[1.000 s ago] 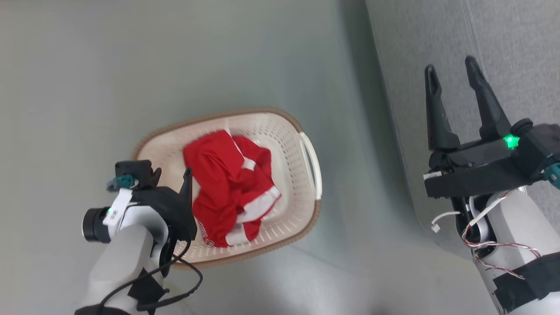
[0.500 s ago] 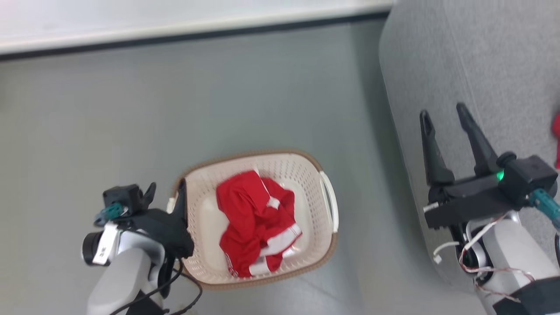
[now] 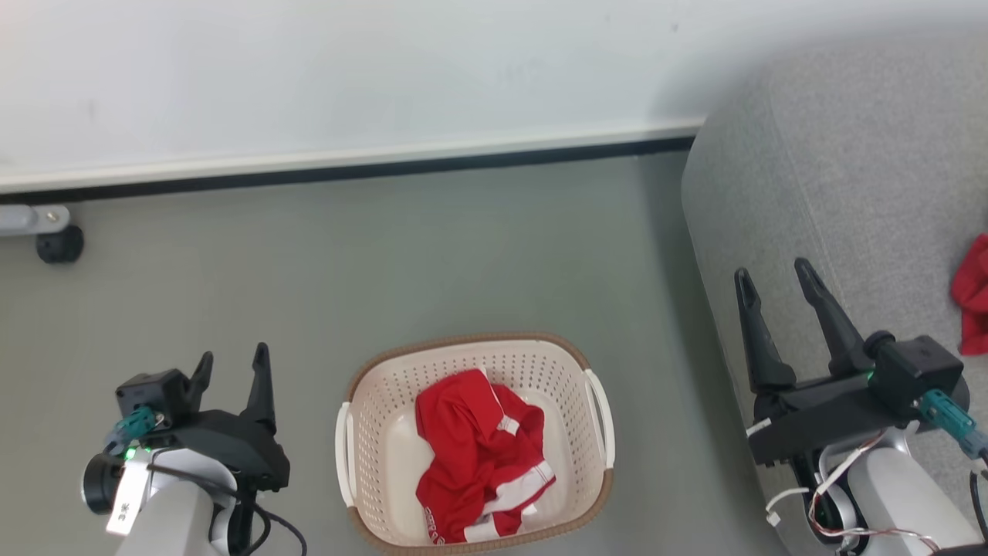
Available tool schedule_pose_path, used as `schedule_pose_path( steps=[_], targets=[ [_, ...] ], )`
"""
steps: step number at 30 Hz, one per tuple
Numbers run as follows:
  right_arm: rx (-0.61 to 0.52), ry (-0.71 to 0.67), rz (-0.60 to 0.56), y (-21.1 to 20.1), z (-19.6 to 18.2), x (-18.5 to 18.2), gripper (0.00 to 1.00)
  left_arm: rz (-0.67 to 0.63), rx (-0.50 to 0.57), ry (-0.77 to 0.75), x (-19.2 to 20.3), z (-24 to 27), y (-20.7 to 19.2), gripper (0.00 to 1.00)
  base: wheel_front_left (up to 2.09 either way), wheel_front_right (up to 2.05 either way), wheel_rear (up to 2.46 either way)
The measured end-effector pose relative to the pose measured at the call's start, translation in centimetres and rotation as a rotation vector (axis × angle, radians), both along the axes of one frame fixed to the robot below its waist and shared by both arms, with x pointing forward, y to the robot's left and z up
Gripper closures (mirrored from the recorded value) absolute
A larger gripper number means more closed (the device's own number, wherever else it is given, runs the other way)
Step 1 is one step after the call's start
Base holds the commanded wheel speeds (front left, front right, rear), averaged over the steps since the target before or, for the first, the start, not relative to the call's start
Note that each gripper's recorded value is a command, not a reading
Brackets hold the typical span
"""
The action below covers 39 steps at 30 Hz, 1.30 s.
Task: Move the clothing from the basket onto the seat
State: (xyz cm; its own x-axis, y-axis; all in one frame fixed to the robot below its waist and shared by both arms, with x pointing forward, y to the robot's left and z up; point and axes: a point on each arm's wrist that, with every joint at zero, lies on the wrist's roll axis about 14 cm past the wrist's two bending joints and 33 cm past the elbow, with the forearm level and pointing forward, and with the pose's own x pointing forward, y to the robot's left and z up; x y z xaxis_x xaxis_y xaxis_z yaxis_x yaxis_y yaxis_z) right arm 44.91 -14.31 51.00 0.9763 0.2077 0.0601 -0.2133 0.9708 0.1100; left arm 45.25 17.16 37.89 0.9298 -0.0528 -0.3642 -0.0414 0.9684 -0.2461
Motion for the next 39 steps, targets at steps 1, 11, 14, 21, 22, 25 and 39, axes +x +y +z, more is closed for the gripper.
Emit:
schedule_pose_path(
  steps=[1,11,14,21,22,25,39],
  targets=[
    [0.003,-0.003,0.001,0.1,0.2,-0.3,0.0,0.01,0.001,-0.017,-0.1,0.5,0.3,0.0,0.0,0.0,0.0],
    [0.032,-0.016,0.001,0.4,1.3,-1.9,0.0,0.073,0.041,-0.176,-1.6,5.3,2.8,0.0,0.0,0.0,0.0],
    [0.033,-0.01,-0.004,0.4,1.3,-2.4,0.0,0.08,0.075,-0.219,-2.2,6.5,3.6,0.0,0.0,0.0,0.0],
    [0.042,-0.005,-0.016,0.1,1.4,-3.4,0.0,0.097,0.104,-0.301,-4.0,8.9,4.5,0.0,0.0,0.0,0.0],
    [0.043,-0.003,-0.017,0.0,1.3,-3.5,0.0,0.096,0.106,-0.308,-4.2,9.1,4.5,0.0,0.0,0.0,0.0],
    [0.041,0.001,-0.02,-0.1,1.3,-3.7,0.0,0.103,0.113,-0.334,-4.7,9.9,4.7,0.0,0.0,0.0,0.0],
    [0.044,0.009,-0.036,-0.5,1.5,-4.2,0.0,0.126,0.127,-0.416,-6.4,12.6,5.5,0.0,0.0,0.0,0.0]
  ],
)
